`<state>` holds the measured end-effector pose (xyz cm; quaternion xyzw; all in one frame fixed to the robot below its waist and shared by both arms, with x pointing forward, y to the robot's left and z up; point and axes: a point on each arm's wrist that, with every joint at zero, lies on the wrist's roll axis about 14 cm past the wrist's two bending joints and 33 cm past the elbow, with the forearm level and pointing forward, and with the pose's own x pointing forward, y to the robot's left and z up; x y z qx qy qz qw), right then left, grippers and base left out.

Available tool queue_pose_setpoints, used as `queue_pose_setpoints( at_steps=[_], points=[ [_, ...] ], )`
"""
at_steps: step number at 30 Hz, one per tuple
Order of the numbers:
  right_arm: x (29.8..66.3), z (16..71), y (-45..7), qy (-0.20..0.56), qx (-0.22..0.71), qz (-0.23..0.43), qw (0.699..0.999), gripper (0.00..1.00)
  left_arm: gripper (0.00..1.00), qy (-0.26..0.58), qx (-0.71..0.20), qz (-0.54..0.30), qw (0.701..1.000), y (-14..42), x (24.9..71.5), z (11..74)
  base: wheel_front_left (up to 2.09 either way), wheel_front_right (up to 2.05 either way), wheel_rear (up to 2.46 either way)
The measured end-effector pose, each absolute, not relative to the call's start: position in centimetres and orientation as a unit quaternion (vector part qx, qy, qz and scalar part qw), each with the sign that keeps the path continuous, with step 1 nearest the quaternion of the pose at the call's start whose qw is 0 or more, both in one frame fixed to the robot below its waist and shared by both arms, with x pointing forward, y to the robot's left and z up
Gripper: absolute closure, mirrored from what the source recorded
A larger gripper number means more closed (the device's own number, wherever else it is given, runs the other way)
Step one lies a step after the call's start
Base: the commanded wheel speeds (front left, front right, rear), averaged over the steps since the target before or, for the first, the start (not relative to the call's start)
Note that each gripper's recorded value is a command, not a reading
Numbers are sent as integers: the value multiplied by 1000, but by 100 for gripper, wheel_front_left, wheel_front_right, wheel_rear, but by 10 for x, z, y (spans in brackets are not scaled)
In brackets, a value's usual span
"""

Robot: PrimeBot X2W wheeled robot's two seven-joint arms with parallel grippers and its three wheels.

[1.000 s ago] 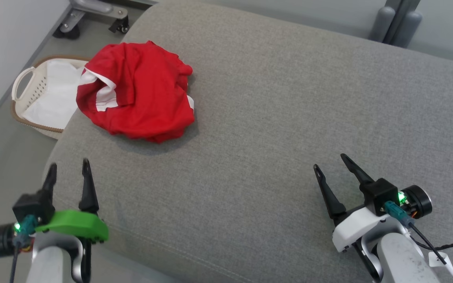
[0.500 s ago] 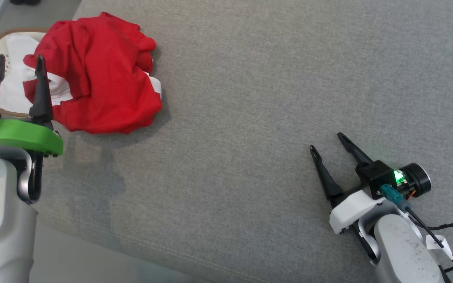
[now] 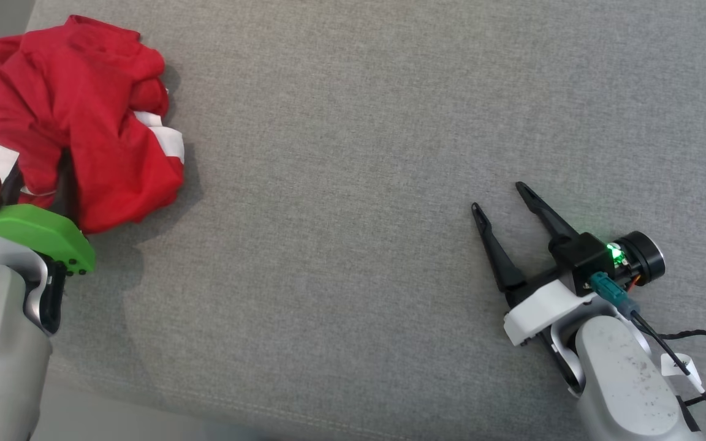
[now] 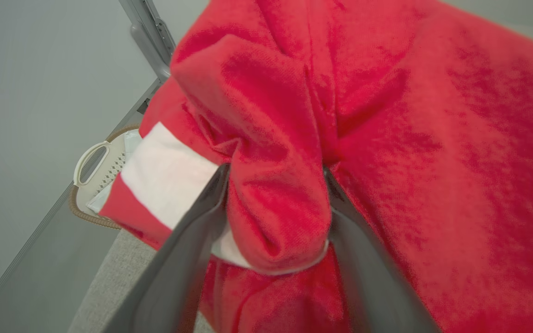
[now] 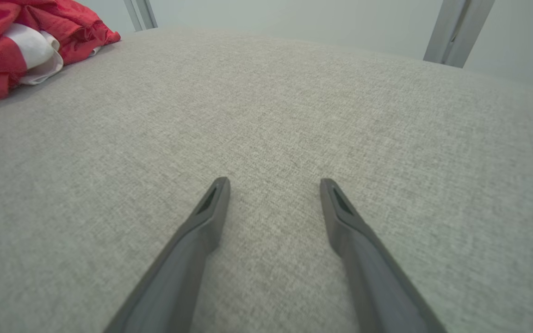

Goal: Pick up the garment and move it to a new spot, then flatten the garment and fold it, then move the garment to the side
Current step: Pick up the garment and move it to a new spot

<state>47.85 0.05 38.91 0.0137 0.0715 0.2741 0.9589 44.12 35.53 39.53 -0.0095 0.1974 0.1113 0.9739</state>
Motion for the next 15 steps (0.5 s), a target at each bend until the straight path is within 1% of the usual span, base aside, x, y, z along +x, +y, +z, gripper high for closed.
queue_pose_setpoints(
  at_steps=[2, 5, 9, 13, 15],
  points=[
    [479, 391, -3, 70, 13, 270, 960, 0, 100, 201, -6, 111, 973, 357, 441, 395, 0, 0, 0],
    [479, 395, -9, 69, 13, 263, 962, 0, 100, 157, 1, 107, 982, 363, 454, 424, 0, 0, 0],
    [472, 400, -16, 71, 15, 255, 964, 0, 100, 61, 29, 88, 994, 361, 477, 489, 0, 0, 0],
    [460, 410, -23, 70, 21, 247, 966, 0, 100, -38, 53, 48, 997, 333, 489, 554, 0, 0, 0],
    [457, 418, -26, 63, 25, 243, 968, 0, 100, -80, 47, 24, 995, 312, 491, 580, 0, 0, 0]
  ],
)
